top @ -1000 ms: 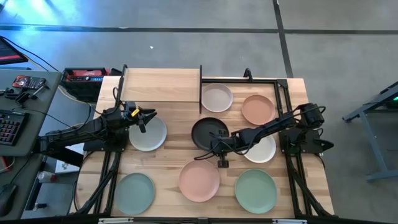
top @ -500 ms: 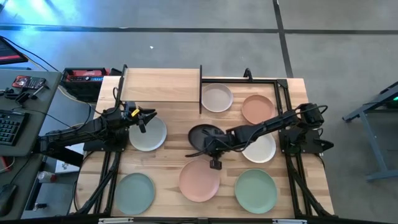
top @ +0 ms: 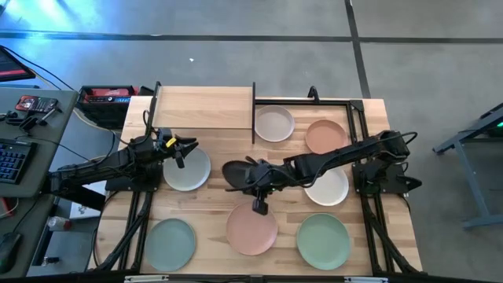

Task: Place and stack plates onto a shelf
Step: Put the black plate on the shelf

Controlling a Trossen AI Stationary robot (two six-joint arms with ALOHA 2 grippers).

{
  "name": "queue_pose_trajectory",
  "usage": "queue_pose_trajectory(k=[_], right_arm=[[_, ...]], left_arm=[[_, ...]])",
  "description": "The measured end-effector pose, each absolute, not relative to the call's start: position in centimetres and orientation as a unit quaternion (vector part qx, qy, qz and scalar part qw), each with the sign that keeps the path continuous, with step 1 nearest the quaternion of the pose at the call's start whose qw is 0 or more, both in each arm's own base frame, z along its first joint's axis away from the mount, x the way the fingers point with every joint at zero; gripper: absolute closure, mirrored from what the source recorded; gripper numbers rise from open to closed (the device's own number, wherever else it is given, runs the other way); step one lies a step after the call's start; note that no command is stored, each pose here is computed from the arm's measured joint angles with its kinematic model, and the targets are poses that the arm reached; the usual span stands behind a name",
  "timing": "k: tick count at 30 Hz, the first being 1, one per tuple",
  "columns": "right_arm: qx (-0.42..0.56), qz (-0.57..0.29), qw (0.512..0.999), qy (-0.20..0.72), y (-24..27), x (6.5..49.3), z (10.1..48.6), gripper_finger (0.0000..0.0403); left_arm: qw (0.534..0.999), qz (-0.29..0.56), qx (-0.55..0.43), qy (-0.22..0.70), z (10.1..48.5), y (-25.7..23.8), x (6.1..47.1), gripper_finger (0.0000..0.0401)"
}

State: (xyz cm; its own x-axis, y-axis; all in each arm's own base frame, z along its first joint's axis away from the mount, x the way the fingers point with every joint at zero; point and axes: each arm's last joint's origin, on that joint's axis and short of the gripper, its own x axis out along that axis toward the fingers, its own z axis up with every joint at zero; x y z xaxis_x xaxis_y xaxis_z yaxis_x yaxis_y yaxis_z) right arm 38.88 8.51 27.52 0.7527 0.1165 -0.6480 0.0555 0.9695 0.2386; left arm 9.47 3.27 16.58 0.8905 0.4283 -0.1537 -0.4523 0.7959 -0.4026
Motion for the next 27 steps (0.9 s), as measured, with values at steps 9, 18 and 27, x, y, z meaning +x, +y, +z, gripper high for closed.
queue_pose_trajectory(k=[9,18,27], right_arm=[[0.082,-0.01,0.955,0.285,7.9,39.8,32.0,0.0402],[-0.054,-0.054,0.971,0.226,4.2,40.6,36.0,0.0403],[-0.206,-0.088,0.953,0.203,-2.7,41.0,37.3,0.0403]], left_arm=[[0.947,0.233,-0.219,0.027,16.6,3.3,9.5,0.0291],[0.945,0.233,-0.227,0.025,16.6,3.3,9.5,0.0291],[0.944,0.233,-0.231,0.025,16.6,3.3,9.5,0.0291]])
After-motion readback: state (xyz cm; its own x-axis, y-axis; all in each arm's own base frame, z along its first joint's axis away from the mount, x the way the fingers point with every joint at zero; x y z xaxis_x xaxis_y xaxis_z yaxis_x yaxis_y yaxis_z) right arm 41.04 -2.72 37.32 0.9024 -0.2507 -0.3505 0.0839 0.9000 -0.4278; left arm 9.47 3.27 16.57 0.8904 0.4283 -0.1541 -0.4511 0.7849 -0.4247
